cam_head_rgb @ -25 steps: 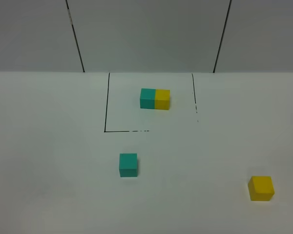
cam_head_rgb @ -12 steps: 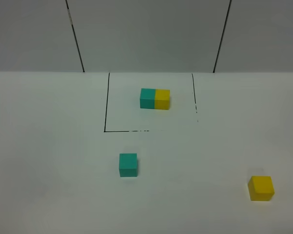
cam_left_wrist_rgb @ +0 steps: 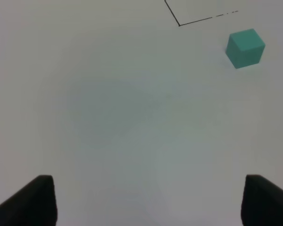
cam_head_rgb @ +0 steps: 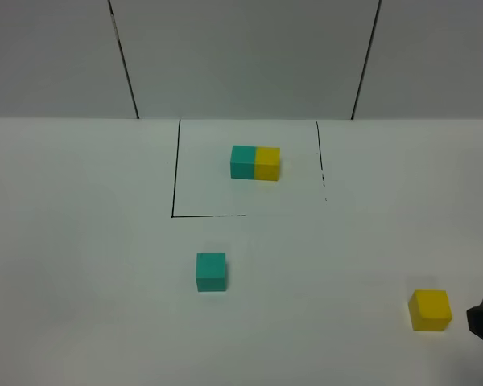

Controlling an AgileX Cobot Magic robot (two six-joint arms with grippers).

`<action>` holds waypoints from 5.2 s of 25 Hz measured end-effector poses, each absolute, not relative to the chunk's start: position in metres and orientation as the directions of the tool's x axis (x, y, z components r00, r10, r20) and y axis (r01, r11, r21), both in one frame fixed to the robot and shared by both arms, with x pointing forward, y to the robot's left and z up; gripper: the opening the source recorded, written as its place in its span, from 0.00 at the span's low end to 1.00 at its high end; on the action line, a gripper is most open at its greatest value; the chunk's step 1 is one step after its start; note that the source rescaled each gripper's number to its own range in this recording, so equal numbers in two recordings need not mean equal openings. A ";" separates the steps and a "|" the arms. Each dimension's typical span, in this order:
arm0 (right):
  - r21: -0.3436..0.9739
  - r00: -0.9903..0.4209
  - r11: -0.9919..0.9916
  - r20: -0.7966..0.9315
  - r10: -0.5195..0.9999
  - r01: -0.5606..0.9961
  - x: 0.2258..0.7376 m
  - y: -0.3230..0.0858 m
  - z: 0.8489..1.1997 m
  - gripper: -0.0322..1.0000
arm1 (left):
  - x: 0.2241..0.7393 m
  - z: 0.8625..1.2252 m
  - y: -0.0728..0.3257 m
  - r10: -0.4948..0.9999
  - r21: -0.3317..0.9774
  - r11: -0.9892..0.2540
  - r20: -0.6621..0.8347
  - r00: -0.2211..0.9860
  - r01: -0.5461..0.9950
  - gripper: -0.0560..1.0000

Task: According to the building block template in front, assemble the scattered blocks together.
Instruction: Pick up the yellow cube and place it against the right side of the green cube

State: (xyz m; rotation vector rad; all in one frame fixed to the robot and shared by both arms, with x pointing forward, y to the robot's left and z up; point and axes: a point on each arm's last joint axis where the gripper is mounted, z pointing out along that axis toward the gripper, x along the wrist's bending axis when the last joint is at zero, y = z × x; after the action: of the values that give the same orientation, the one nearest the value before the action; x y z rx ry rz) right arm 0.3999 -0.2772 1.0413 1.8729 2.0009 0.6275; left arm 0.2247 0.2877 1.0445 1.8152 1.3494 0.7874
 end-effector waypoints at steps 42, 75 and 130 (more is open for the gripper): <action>0.178 -0.034 0.014 0.111 0.993 0.984 0.531 -0.257 0.903 1.00 | 0.225 1.045 0.288 0.964 0.836 -0.183 0.049 0.262 0.517 0.99; 0.174 -0.973 0.974 -0.154 0.170 0.143 0.582 -0.156 0.979 0.05 | 0.225 1.045 0.288 0.964 0.836 -0.181 0.047 0.261 0.518 0.99; 0.174 -0.997 0.984 -0.057 0.060 0.049 0.611 -0.004 0.898 0.05 | 0.225 1.045 0.288 0.964 0.837 -0.181 0.048 0.261 0.517 0.99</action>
State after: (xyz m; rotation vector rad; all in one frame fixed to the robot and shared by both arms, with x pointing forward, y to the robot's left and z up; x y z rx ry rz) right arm 0.6106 -0.0042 0.8983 0.0844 3.0668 0.2662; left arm 0.2247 0.2877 1.0446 1.8126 1.3508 0.7869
